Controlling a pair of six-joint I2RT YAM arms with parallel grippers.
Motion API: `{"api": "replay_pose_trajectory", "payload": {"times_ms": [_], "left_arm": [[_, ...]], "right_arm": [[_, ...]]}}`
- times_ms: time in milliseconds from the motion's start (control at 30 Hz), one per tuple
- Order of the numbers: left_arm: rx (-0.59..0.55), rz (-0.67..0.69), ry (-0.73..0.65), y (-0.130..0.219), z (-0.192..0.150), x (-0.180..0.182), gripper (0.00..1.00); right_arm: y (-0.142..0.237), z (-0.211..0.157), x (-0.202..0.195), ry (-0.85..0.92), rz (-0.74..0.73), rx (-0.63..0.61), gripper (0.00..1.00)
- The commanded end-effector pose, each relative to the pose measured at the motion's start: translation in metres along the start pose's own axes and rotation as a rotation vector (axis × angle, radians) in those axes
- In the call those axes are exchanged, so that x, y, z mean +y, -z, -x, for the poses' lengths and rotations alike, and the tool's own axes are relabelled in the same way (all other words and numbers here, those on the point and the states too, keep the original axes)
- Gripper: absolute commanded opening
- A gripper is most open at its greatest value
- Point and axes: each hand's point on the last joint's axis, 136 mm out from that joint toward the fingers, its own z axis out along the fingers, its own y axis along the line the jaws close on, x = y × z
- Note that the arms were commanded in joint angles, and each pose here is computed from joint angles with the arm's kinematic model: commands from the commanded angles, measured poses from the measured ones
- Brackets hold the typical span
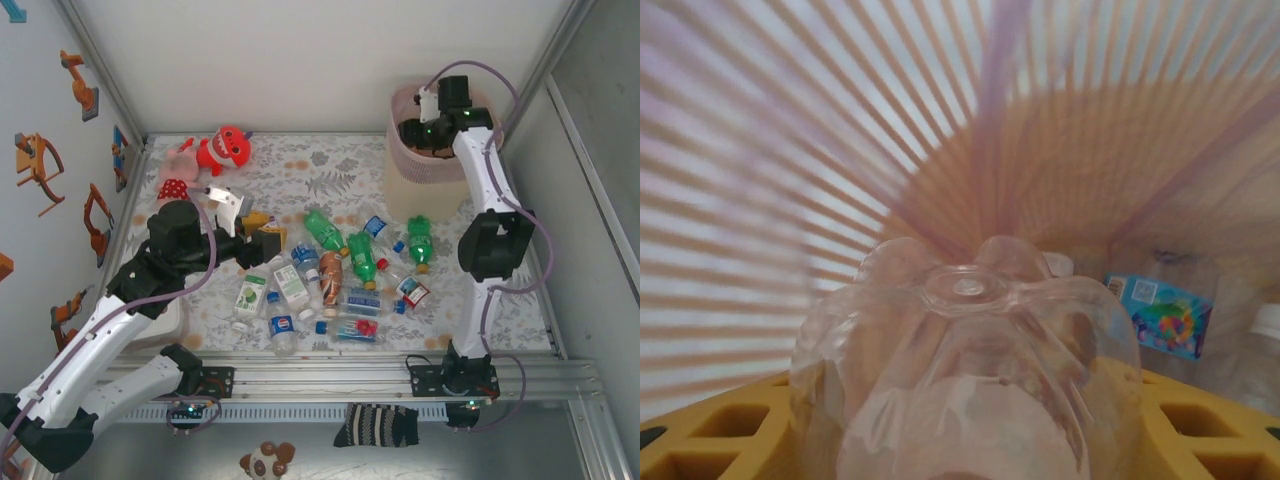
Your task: Put the plastic bottles in the bin
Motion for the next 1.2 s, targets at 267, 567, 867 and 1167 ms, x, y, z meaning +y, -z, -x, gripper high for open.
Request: {"api": "replay_pose_trajectory", "payload": {"times_ms": [267, 567, 867, 1167], "left_arm": [[0.050, 0.132, 0.060, 0.002, -0.013, 0.023, 0.63], [0.106, 0.187, 0.115, -0.003, -0.027, 0.035, 0.61], [0.224, 0.304, 0.177, -0.001, -0.063, 0.057, 0.58], [0.376, 0.405, 0.254, 0.004, -0.113, 0.076, 0.57]], "right_arm": [[-0.065, -0.057, -0.021, -0.078, 0.049, 0.201, 0.64], [-0.037, -0.039, -0.017, -0.084, 0.054, 0.140, 0.77], [0.028, 0.002, -0.003, -0.093, 0.072, -0.024, 0.77], [0.103, 0.032, 0.017, -0.072, 0.050, -0.192, 0.76]]}}
